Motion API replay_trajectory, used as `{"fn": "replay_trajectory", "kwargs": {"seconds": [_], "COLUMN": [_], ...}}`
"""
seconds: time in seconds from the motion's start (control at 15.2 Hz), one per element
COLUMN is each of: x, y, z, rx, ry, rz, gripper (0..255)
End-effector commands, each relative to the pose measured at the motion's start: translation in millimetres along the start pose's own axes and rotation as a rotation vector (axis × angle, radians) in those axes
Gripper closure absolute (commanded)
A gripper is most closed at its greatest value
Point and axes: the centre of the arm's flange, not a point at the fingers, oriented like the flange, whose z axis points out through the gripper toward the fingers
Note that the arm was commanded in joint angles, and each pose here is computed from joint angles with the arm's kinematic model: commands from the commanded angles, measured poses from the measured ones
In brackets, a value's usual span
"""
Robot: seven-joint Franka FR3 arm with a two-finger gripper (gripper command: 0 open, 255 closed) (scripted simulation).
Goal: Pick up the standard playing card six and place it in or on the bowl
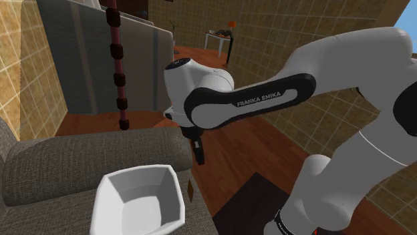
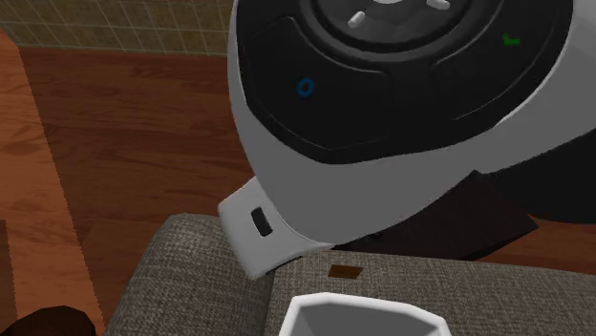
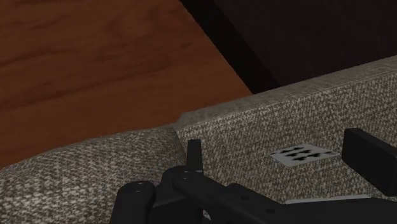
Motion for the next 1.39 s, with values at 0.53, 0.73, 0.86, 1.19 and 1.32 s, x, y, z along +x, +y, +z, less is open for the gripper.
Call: {"fn": "replay_trajectory", "kwargs": {"seconds": [0.53,0.73,0.86,1.19,1.32], "x": [65,63,62,62,62], "y": [-69,-68,-68,-68,-68], "z": [59,74,88,88,88], "rx": [-0.015,-0.015,-0.015,-0.015,-0.015], "ry": [-0.082,-0.082,-0.082,-0.082,-0.082], "rz": [-0.317,-0.317,-0.317,-0.317,-0.317], "gripper": [0,0,0,0,0]}}
